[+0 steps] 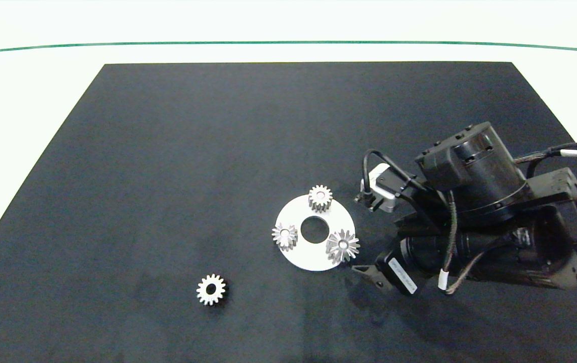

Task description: Remove an incorrectly installed larger gear and replace it with the correct smaller gear

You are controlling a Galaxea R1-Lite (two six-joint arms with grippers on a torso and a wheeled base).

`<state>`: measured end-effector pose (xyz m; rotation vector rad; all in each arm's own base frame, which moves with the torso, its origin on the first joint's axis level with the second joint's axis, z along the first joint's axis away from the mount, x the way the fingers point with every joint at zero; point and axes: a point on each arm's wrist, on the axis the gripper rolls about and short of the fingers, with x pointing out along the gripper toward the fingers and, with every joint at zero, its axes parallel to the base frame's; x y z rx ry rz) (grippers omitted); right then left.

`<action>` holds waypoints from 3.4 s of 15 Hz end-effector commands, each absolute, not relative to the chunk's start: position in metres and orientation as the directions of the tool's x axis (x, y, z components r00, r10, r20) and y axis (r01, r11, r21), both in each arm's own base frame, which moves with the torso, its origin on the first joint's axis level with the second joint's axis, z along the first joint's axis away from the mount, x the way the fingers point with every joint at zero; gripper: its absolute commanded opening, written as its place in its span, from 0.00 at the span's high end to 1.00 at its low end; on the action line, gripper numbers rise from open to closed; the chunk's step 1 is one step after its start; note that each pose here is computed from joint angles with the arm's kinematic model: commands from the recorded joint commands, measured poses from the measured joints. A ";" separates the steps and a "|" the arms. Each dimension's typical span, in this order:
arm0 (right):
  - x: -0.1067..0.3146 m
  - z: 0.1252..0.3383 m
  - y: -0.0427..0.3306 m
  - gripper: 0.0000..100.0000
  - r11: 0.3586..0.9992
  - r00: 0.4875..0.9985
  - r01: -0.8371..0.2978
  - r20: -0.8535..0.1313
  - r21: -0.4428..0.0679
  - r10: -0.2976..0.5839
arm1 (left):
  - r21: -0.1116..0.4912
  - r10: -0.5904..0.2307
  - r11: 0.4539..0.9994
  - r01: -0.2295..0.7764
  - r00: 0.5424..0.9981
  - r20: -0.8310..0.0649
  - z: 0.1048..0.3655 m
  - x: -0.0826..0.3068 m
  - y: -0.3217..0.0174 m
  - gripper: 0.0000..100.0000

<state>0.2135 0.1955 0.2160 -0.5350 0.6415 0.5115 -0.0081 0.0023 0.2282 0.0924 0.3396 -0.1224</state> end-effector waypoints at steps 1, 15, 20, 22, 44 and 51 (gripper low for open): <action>0.221 0.204 0.213 0.00 0.730 0.680 -0.609 -0.678 -0.311 0.279 | 0.070 -0.112 0.987 0.142 0.937 -0.331 0.228 -0.010 0.003 0.00; 0.238 0.197 0.245 0.00 0.719 0.684 -0.619 -0.667 -0.316 0.295 | 0.069 -0.116 0.987 0.144 0.943 -0.312 0.232 -0.012 0.003 0.00; 0.238 0.196 0.245 0.07 0.719 0.682 -0.619 -0.670 -0.317 0.292 | 0.069 -0.116 0.987 0.144 0.943 -0.312 0.232 -0.012 0.003 0.00; 0.239 0.194 0.246 0.12 0.716 0.680 -0.621 -0.674 -0.319 0.289 | 0.069 -0.116 0.987 0.144 0.944 -0.310 0.232 -0.013 0.003 0.00; 0.241 0.189 0.248 0.55 0.717 0.679 -0.616 -0.682 -0.326 0.273 | 0.064 -0.148 0.983 0.174 0.944 -0.295 0.230 -0.017 0.004 0.00; 0.240 0.189 0.247 0.70 0.716 0.677 -0.618 -0.682 -0.325 0.275 | 0.066 -0.146 0.983 0.173 0.942 -0.302 0.229 -0.016 0.004 0.00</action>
